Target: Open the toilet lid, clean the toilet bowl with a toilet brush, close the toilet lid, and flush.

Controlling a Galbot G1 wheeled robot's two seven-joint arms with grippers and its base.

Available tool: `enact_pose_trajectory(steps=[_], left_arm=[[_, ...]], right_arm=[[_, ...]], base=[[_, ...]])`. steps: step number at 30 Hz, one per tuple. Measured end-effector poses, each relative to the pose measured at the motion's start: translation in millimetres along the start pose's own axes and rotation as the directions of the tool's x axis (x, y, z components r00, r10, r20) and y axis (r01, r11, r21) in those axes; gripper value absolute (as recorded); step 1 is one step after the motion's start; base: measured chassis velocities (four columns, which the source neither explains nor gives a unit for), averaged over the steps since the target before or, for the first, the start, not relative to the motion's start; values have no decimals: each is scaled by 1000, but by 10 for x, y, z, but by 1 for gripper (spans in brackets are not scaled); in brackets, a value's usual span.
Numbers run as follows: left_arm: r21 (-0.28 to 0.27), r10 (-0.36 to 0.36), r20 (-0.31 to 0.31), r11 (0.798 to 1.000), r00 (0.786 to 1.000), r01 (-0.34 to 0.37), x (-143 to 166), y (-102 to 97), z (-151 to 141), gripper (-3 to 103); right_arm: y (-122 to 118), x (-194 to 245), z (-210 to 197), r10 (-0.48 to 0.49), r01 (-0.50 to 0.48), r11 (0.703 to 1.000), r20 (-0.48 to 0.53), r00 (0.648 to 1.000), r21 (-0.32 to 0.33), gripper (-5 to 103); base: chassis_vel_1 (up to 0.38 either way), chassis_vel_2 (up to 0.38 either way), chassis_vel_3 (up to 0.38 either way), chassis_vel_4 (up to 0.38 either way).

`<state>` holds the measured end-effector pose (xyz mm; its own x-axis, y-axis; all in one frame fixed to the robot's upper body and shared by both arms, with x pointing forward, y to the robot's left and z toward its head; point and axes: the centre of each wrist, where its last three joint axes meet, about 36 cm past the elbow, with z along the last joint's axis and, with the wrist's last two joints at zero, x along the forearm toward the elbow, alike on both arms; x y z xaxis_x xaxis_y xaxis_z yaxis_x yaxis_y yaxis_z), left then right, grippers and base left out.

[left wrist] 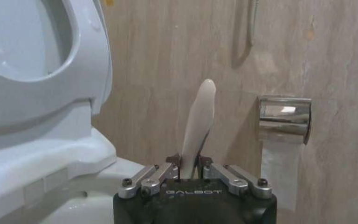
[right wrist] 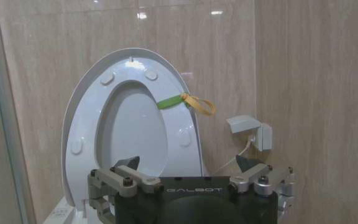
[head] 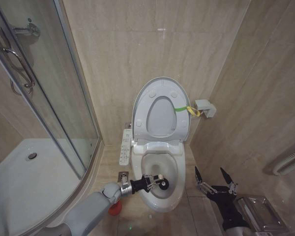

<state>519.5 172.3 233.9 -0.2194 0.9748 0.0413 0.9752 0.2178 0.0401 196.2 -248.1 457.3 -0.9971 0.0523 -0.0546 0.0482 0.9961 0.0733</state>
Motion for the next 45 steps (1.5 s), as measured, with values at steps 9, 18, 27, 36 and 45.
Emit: enact_pose_trajectory(steps=[9,18,27,36,45], left_arm=[[-24,2,36,1000,999,-1,406,23,-487,17],[24,-4,36,1000,999,3,121,-83,-94,16],[47,-17,-17,999,1000,17,83,-61,315,17],[23,-41,16,999,999,41,231,66,114,18],[8,-4,111,1000,994,3,75,26,-359,16]], right_arm=[[0,0,0,0,0,1000,0,1000,0,100],[0,0,0,0,0,1000,0,1000,0,100],[0,0,0,0,0,1000,0,1000,0,100],[0,0,0,0,0,1000,0,1000,0,100],[0,0,0,0,0,1000,0,1000,0,100]], base=[[0,0,0,0],[0,0,0,0],[0,0,0,0],[0,0,0,0],[0,0,0,0]])
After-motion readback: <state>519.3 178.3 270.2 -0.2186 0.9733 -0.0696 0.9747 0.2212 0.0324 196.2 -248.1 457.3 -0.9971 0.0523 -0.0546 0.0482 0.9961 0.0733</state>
